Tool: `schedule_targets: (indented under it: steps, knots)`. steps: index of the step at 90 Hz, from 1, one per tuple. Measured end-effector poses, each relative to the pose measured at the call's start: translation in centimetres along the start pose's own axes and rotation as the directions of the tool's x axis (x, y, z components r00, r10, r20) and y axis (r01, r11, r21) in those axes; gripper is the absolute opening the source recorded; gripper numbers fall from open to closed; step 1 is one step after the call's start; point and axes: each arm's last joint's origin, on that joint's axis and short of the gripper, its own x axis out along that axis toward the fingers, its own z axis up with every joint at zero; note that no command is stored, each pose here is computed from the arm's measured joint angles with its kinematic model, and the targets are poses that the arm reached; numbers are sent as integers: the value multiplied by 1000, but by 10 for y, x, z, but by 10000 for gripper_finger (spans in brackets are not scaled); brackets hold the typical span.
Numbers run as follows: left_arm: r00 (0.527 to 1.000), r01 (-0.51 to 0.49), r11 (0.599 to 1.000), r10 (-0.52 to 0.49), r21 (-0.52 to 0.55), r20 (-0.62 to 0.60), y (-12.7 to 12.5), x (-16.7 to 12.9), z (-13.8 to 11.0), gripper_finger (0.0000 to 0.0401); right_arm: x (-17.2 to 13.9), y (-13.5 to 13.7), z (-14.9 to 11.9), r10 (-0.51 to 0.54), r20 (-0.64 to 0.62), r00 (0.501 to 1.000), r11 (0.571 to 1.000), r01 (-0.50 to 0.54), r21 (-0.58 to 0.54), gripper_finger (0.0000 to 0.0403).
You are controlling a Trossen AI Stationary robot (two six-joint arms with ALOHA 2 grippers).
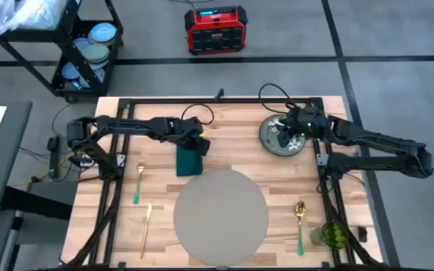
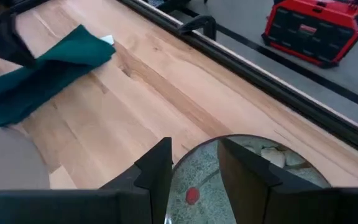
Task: Set table place
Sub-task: Fold the green napkin
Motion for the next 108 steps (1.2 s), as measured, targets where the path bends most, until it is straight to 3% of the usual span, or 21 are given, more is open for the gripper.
schedule_targets:
  steps: [33,48,80,88,97,108]
  knots:
    - [999,53,997,-53,49,-8,-1,0,4,124,0,0,0,6,-1,1000,1000,-6,-3,119]
    - [996,-58,998,57,11,69,20,-2,25,133,0,0,0,7,-1,1000,1000,-7,-9,119]
    - [997,-82,957,80,278,19,54,-16,63,133,0,1,1,17,4,1000,1000,-17,-9,119]
    - [990,-122,944,136,306,-25,57,-33,72,133,4,5,9,105,62,993,994,-107,26,119]
    - [983,-139,954,165,266,-78,54,-54,79,133,17,9,23,240,122,963,945,-261,198,119]
    - [962,-156,945,212,288,-172,50,-68,70,133,53,19,40,312,41,949,911,-310,273,119]
